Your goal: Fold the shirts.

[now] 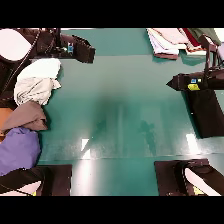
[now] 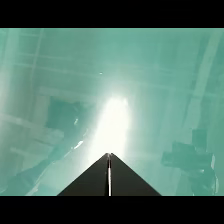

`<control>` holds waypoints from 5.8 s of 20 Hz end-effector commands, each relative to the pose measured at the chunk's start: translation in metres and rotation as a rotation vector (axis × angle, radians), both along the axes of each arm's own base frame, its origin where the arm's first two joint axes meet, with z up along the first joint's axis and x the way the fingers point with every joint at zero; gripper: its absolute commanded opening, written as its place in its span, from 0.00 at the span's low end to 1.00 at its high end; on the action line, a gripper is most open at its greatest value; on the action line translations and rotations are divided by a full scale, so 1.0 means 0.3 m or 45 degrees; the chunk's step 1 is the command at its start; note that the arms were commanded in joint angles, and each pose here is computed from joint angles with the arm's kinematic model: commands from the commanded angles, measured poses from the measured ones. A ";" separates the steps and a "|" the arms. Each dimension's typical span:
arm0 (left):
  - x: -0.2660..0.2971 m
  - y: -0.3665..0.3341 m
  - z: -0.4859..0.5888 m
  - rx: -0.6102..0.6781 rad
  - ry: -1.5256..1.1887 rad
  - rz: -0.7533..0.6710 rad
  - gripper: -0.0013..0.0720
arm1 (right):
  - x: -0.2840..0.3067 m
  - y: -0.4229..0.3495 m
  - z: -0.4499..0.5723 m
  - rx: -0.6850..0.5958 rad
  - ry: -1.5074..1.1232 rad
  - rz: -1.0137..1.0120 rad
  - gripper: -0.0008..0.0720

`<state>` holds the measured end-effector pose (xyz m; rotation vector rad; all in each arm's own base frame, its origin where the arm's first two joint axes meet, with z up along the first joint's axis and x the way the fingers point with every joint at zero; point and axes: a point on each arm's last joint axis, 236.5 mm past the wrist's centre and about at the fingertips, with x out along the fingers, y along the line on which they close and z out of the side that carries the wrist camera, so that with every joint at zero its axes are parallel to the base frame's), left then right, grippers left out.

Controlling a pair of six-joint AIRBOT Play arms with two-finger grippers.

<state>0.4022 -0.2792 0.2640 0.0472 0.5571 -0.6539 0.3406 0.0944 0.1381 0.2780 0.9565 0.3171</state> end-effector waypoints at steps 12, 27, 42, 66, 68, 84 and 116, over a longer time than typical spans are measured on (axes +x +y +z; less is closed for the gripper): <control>0.000 -0.001 0.001 -0.005 0.002 0.000 0.05 | -0.001 0.003 0.001 0.001 0.000 0.003 0.04; 0.544 0.919 -0.331 0.355 -0.002 0.854 0.95 | -0.001 0.003 0.001 0.001 0.000 0.003 0.04; 0.708 1.178 -0.971 0.431 0.266 0.946 0.65 | -0.001 0.005 0.002 0.005 0.000 0.004 0.04; -0.107 -0.137 -0.058 0.197 -0.034 -0.173 0.73 | 0.058 0.014 0.840 -0.015 -0.689 0.049 0.04; -0.053 -0.135 -0.136 0.209 -0.003 -0.133 0.84 | 0.048 0.017 0.841 -0.022 -0.675 0.062 0.04; -0.208 -0.068 -0.940 -0.278 0.875 0.146 0.84 | 0.064 0.025 0.801 -0.018 -0.621 0.078 0.04; -0.019 0.171 -0.912 -0.055 0.776 0.213 0.05 | 0.090 0.124 -0.624 0.179 0.419 -0.012 0.03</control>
